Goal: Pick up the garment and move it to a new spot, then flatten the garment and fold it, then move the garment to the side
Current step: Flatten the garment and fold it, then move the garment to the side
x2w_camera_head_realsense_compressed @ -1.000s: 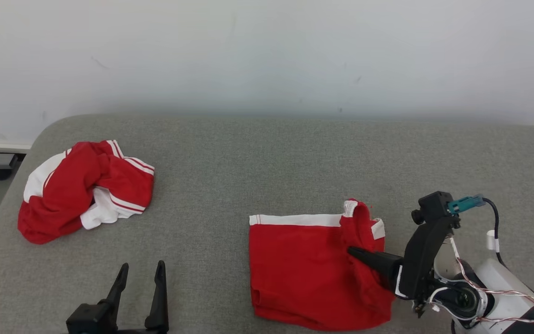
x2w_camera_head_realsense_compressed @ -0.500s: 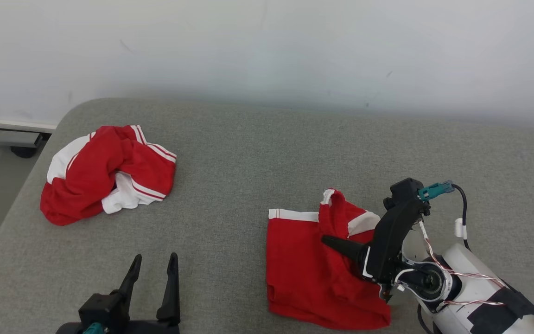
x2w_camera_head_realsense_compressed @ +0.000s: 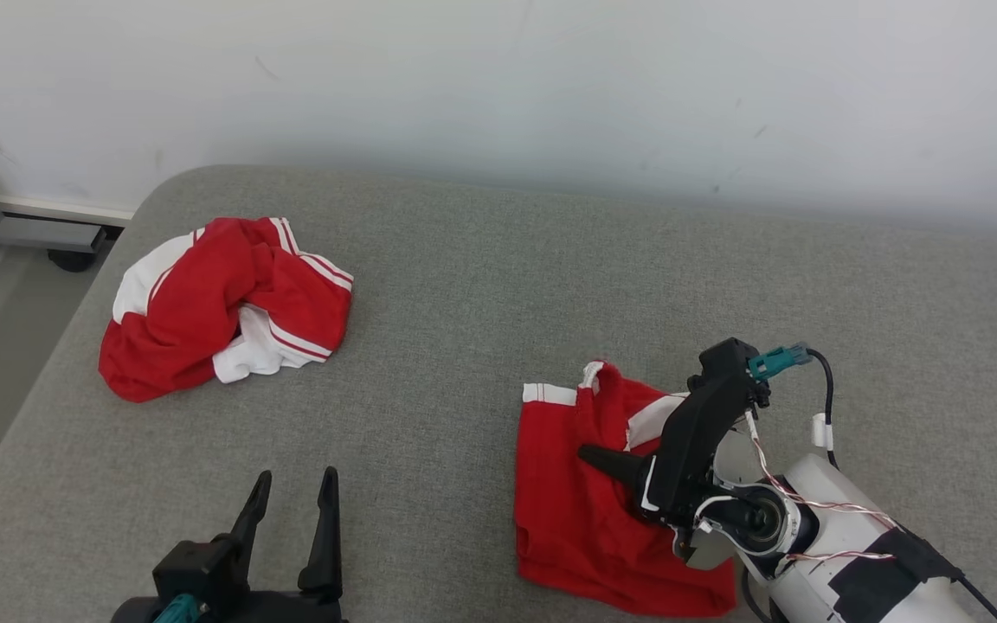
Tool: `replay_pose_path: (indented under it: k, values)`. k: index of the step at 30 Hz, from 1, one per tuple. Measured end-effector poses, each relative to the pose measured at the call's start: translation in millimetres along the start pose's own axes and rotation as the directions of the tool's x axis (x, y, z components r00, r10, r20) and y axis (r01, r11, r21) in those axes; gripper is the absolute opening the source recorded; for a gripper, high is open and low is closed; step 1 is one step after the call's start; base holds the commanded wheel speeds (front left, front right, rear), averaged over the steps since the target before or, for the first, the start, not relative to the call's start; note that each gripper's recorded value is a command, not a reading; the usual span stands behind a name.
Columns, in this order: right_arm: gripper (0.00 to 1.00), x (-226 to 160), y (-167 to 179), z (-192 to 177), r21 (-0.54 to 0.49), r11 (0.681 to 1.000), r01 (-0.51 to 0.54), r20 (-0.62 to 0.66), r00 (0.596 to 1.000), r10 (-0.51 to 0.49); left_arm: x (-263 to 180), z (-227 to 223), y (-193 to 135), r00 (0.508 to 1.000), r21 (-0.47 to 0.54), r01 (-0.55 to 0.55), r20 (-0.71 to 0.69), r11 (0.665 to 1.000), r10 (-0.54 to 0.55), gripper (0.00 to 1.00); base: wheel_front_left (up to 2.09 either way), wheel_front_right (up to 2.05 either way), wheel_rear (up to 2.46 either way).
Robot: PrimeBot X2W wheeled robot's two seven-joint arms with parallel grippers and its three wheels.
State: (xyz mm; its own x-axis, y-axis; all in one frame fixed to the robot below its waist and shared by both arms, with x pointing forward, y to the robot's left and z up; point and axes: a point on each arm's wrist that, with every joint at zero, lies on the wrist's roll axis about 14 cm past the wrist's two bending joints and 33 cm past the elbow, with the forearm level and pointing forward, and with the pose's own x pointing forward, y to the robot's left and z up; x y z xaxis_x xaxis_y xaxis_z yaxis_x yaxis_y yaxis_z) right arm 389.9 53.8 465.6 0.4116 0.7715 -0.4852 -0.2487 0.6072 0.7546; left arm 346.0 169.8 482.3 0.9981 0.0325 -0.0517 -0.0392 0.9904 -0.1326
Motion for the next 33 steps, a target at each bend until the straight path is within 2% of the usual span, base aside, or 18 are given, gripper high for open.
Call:
replay_pose_path:
  k: [1,2,3,4,12,16,18,22,25,33]
  values:
    - [0.0,0.9,-1.9,-1.7,0.0,1.0,0.007,-0.006,1.0,-0.007,-0.2,-0.7,0.6,1.0,-0.006,-0.003,-0.002,1.0,0.003,1.0,0.0,0.0,0.0]
    - [0.05,1.9,-4.7,-2.8,-0.003,1.0,0.021,-0.007,1.0,-0.021,-0.4,-0.9,1.0,1.0,-0.008,-0.004,-0.001,1.0,0.004,1.0,0.0,0.0,0.0]
    - [0.4,2.3,-6.9,-3.2,-0.008,1.0,0.03,-0.007,1.0,-0.03,-0.5,-1.2,1.3,1.0,-0.009,-0.006,-0.002,1.0,0.006,1.0,0.0,0.0,0.0]
    - [1.0,2.5,-7.9,-2.2,-0.008,0.999,0.033,-0.001,0.999,-0.033,-0.6,-1.3,1.3,1.0,-0.011,-0.007,-0.002,1.0,0.007,1.0,0.0,0.0,0.0]
    - [1.0,-2.4,-2.5,12.8,-0.031,0.999,0.022,0.048,0.999,-0.02,1.0,0.5,4.0,1.0,-0.014,-0.015,0.005,1.0,0.015,1.0,0.0,0.0,0.0]
    - [1.0,-16.8,-5.4,32.7,-0.095,0.995,0.037,0.14,0.99,-0.023,1.6,3.4,2.8,1.0,-0.012,-0.008,0.019,1.0,0.009,1.0,0.0,0.0,0.0]
    - [1.0,-27.4,-13.9,42.7,-0.186,0.978,0.09,0.188,0.981,-0.055,1.8,4.0,1.3,1.0,-0.009,-0.002,0.021,1.0,0.003,1.0,0.0,0.0,0.0]
    - [1.0,-49.2,-42.0,54.8,-0.335,0.913,0.233,0.253,0.956,-0.151,-1.4,-0.1,1.2,1.0,0.0,0.0,0.013,1.0,0.0,1.0,0.0,0.0,0.0]
    - [1.0,-58.7,-51.4,54.4,-0.362,0.893,0.268,0.277,0.945,-0.172,-1.3,-0.4,-1.9,1.0,0.009,0.015,0.014,1.0,-0.015,1.0,0.0,0.0,0.0]
    - [1.0,-68.3,-84.9,31.8,-0.344,0.876,0.339,0.264,0.93,-0.256,3.2,2.2,-7.7,0.999,0.045,0.036,0.023,0.998,-0.037,1.0,0.0,0.0,0.0]
